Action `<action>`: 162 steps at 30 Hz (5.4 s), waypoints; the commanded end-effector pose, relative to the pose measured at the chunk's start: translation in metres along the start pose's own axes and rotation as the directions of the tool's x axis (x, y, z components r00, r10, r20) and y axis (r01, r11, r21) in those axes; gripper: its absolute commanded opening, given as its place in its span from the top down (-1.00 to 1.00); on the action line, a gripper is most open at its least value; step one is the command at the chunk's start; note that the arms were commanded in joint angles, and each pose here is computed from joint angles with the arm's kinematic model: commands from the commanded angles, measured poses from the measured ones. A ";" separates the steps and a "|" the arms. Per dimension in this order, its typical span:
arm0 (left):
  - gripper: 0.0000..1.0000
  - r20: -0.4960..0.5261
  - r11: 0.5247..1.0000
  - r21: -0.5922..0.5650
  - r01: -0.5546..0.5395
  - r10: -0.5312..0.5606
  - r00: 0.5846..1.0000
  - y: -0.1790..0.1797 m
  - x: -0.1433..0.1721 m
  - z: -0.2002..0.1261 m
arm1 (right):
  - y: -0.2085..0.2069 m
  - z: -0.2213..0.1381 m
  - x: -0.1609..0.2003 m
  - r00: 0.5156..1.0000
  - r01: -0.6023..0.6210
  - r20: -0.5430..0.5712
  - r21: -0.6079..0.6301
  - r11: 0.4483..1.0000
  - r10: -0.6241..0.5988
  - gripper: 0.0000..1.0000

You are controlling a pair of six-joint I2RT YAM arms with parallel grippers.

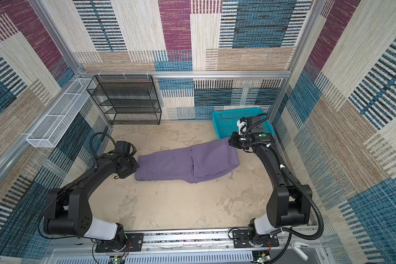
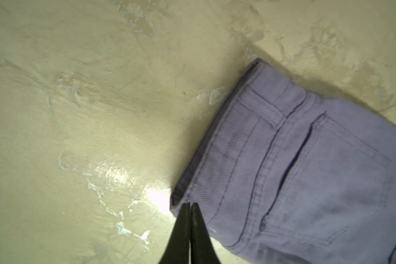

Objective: Fold and stack the trousers
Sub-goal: Fold the trousers at the center of the table, then smooth out the trousers at the center of the table.

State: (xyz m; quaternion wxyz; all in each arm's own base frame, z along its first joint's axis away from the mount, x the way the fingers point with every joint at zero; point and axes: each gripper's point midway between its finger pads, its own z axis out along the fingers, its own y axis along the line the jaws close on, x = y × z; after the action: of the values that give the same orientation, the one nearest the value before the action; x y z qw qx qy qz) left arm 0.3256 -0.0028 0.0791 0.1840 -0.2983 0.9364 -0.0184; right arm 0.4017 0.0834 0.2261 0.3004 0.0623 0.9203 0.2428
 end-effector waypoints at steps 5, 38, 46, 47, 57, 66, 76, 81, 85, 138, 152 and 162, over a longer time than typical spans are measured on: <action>0.85 -0.054 0.998 0.059 0.024 -0.020 0.998 -0.006 0.022 0.021 | 0.021 -0.013 -0.022 1.000 -0.005 0.003 -0.053 0.999 0.005 1.00; 0.87 -0.068 0.995 0.087 -0.038 0.044 0.997 -0.022 0.034 0.039 | 0.250 0.055 0.028 0.965 0.161 -0.150 -0.312 0.936 -0.216 1.00; 0.80 -0.071 0.998 0.068 0.001 0.004 0.997 -0.014 0.036 0.027 | 0.296 0.093 0.069 0.930 0.189 -0.231 -0.362 0.913 -0.285 1.00; 0.78 -0.061 0.998 0.066 0.017 -0.013 0.998 -0.011 0.034 0.021 | 0.299 0.099 0.076 0.925 0.190 -0.246 -0.365 0.912 -0.291 1.00; 0.31 0.154 0.976 0.132 0.173 -0.193 0.969 0.027 -0.001 -0.066 | 0.327 0.149 0.127 0.887 0.157 -0.332 -0.437 0.885 -0.322 1.00; 0.25 0.090 0.974 0.155 0.163 -0.179 0.980 0.027 0.013 -0.062 | 0.366 0.193 0.165 0.865 0.083 -0.380 -0.535 0.841 -0.327 1.00; -0.12 0.100 0.979 0.135 0.151 -0.166 0.981 0.035 0.018 -0.062 | 0.384 0.220 0.204 0.840 0.030 -0.414 -0.611 0.791 -0.352 0.01; -0.16 0.087 0.980 0.136 0.146 -0.159 0.984 0.034 0.021 -0.066 | 0.399 0.212 0.205 0.837 0.027 -0.384 -0.683 0.730 -0.389 -0.19; -0.17 0.083 0.983 0.131 0.126 -0.137 0.987 0.038 0.025 -0.070 | 0.413 0.195 0.188 0.856 0.084 -0.297 -0.728 0.680 -0.424 -0.15; 0.79 -0.234 0.979 0.129 -0.161 0.187 0.954 -0.035 0.083 0.016 | 0.062 0.171 0.236 0.942 0.203 -0.252 -0.104 0.974 -0.223 0.96; 0.83 -0.177 0.957 0.191 -0.217 0.251 0.952 -0.062 0.051 -0.014 | 0.043 0.090 0.186 0.990 0.143 0.016 -0.027 0.989 -0.142 0.92; 0.88 -0.051 0.900 0.352 -0.256 0.291 0.955 -0.152 0.005 -0.060 | 0.122 0.072 0.137 0.955 0.290 0.129 -0.212 0.933 -0.268 0.94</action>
State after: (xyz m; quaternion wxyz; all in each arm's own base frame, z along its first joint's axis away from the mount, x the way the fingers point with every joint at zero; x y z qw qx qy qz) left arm 0.3806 -0.1166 0.1558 0.1997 -0.1475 0.9554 -0.1601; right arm 0.3352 0.2328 0.1594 0.3924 -0.0480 0.8799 0.2635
